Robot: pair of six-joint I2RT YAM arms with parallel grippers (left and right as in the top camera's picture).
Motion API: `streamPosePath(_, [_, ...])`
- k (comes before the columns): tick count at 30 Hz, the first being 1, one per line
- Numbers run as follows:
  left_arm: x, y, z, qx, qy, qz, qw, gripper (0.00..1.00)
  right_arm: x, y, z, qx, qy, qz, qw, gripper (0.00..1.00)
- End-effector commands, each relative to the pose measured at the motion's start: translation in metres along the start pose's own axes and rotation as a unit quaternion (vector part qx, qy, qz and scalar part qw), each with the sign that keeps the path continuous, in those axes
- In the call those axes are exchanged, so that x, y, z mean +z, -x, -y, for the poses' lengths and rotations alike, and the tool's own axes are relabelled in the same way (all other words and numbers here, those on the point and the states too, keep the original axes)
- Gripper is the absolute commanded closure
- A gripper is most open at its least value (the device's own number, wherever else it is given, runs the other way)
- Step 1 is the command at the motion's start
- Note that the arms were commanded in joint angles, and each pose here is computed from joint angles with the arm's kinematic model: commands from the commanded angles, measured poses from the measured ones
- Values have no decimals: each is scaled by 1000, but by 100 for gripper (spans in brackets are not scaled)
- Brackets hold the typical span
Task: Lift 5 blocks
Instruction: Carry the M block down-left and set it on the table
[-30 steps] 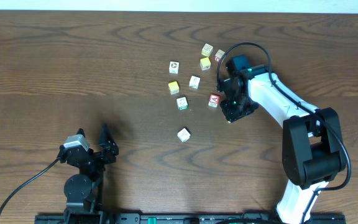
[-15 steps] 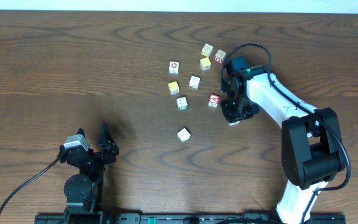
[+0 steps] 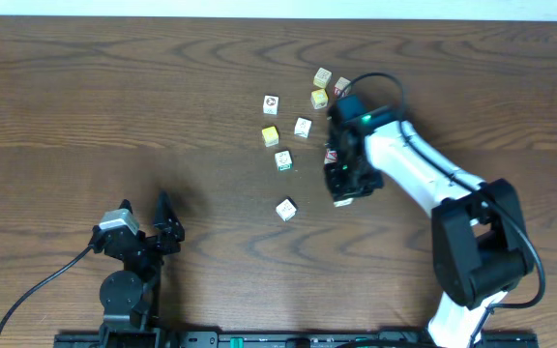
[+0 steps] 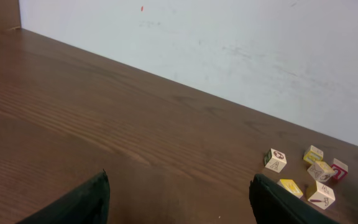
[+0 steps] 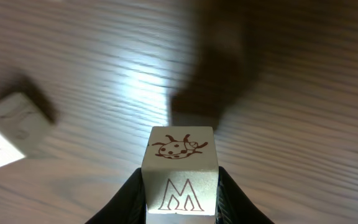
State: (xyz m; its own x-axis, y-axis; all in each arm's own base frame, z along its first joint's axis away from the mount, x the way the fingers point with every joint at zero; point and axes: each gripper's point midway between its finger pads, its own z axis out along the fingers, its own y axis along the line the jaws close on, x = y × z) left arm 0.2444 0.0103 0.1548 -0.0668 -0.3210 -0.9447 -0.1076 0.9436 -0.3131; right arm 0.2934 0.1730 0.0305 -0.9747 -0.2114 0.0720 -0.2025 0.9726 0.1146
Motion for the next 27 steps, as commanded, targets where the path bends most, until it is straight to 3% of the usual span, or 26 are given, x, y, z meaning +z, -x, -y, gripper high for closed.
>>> streamPosePath(1, [1,-15,-8,3,16,-23,1000,28,1,-3,-11,19,-37,23,999,75])
streamPosePath(8, [1,-15,-8,3,16,-23,1000,27,20,-8,-22,65,-65,52,994,74])
streamPosePath(13, [1,-15,-8,3,16,-23,1000,27,42,-25,-8,152,-81,46,984,78])
streamPosePath(18, [1,-15,-8,3,16,-23,1000,28,58,-36,-2,156,-83,42,983,76])
streamPosePath(27, [1,-15,-8,3,16,-23,1000,27,59,-26,-5,101,-75,55,991,50])
